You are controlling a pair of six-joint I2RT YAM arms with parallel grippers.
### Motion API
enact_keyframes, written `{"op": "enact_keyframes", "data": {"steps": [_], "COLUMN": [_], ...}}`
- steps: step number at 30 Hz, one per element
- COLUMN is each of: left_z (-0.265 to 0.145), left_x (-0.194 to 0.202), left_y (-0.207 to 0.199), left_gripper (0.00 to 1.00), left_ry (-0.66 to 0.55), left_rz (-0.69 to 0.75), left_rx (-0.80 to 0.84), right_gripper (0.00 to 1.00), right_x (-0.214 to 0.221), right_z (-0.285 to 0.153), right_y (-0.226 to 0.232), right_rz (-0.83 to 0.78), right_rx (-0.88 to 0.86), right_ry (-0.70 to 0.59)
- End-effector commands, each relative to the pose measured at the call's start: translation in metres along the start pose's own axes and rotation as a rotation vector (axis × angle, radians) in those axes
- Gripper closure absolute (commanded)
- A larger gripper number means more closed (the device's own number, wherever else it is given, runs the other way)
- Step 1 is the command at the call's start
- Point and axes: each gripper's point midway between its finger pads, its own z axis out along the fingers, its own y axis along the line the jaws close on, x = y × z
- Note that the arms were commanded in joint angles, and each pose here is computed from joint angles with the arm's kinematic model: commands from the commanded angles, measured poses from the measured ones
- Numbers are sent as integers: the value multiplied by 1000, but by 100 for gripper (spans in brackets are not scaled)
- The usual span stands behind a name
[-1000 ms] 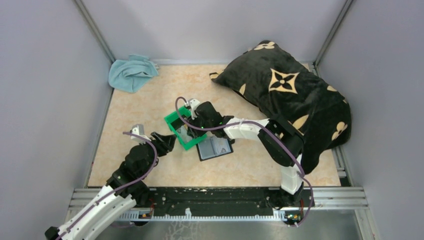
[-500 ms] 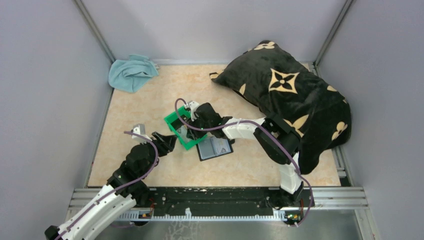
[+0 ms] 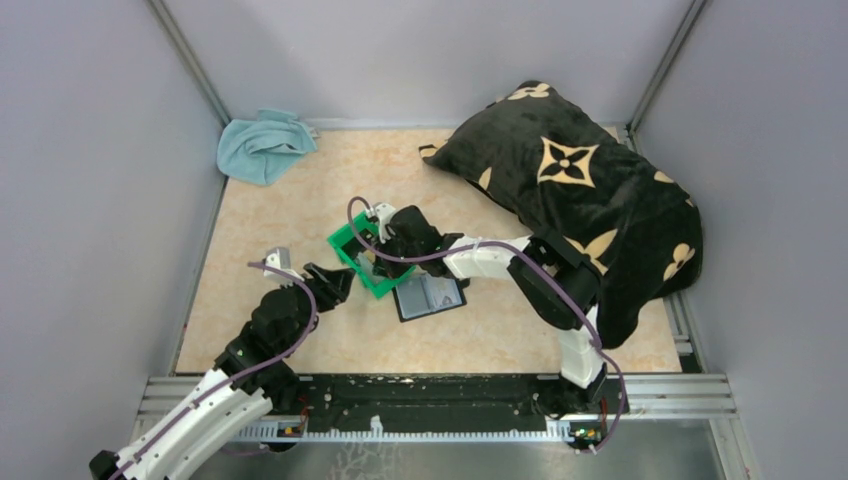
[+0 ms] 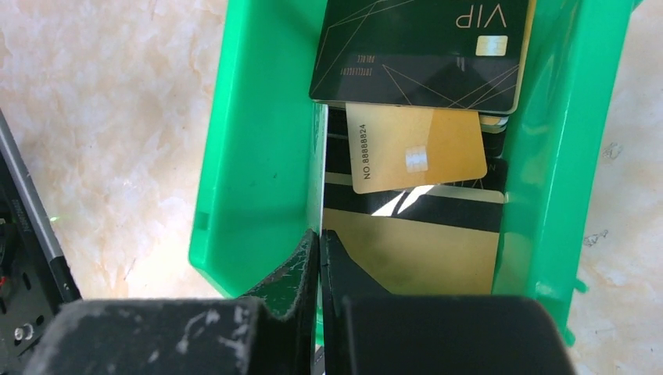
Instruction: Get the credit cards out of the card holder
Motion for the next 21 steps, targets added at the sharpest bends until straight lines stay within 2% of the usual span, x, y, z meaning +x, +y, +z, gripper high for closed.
{"op": "enact_keyframes", "data": {"steps": [1,6,10,15,18,21], "left_z": [2,3,2,-14,-33,-42], "left_x": [0,-1,-3,-7,-20,-27], "left_y": [-4,-14,-36,-87,-120,-136], "left_gripper": [37,36,35,33,29,26], "left_ry": [-4,-2,6,11,-33,-46], "left_rz": [23,52,105,195,236,288], "left_rx": [26,77,183,455,628,703], "right_gripper": [100,100,100,100,100,100], "right_x": [-47,-66,-72,-80,-79,-68], "right_z": [-25,-51,-74,-114,-146,-173], "right_y": [16,13,12,22,32,51], "right_rz": [-63,-96,-133,-162,-132,-126], "right_rx": [2,68,104,80,-23,-143], "right_ry": [-110,-158,-164,-170,-194,-202]}}
